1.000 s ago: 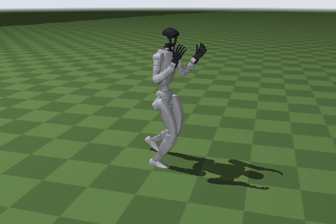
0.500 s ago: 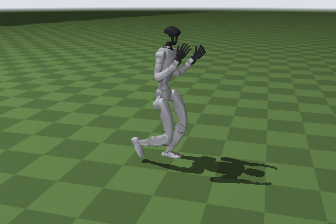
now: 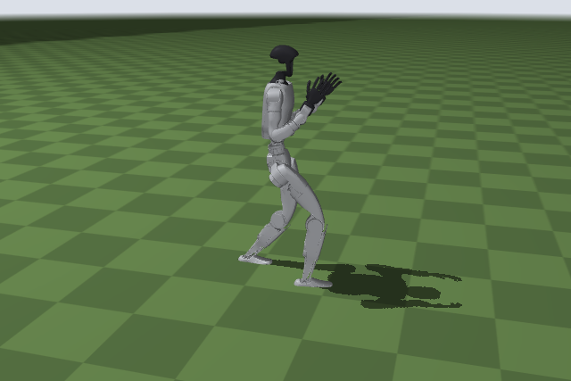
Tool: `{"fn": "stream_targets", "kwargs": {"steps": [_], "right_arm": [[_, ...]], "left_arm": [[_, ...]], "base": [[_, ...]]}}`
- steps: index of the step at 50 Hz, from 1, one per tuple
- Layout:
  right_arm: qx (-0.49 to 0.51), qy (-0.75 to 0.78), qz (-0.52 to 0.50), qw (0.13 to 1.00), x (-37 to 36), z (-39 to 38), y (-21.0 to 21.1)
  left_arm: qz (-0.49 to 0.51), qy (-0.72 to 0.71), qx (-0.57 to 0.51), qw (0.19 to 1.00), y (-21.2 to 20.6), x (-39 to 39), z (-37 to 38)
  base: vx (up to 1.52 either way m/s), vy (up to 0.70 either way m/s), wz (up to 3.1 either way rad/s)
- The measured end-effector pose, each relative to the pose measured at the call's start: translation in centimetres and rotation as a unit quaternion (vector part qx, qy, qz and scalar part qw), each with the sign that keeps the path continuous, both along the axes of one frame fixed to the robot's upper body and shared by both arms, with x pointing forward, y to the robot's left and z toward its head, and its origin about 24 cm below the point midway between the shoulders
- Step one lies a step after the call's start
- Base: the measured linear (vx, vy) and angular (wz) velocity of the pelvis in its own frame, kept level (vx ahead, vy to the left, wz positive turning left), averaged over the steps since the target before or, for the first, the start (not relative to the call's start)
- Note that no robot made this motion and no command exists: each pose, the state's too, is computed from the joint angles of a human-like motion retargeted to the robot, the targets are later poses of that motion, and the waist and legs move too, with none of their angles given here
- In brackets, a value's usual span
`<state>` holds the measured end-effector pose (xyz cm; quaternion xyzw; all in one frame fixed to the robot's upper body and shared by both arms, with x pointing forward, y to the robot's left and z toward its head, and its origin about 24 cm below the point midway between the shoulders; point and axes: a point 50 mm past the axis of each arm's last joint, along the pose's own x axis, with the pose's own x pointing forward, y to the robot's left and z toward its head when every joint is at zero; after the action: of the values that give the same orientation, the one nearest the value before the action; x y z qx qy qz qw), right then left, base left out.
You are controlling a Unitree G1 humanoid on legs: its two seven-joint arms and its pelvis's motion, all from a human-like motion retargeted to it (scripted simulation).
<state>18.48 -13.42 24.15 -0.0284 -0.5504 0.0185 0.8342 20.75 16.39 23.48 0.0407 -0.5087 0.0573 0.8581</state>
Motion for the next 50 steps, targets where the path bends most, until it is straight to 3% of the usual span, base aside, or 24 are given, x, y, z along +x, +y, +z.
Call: {"fn": "stream_targets", "kwargs": {"steps": [13,25,50], "right_arm": [[0.007,-0.026,-0.029,0.999,1.1,0.7,0.5],[0.032,0.032,-0.015,0.999,1.9,-0.8,0.2],[0.013,0.084,-0.082,0.993,1.9,-3.0,-1.7]], "left_arm": [[-0.036,0.012,0.018,0.999,-2.0,0.9,-0.4],[-0.055,0.019,0.032,0.998,-2.5,1.5,-0.4],[-0.084,0.047,0.041,0.994,-4.6,2.1,-1.6]], "base": [[0.27,-0.19,0.69],[0.04,-0.15,0.58],[-0.04,-0.03,0.45]]}}
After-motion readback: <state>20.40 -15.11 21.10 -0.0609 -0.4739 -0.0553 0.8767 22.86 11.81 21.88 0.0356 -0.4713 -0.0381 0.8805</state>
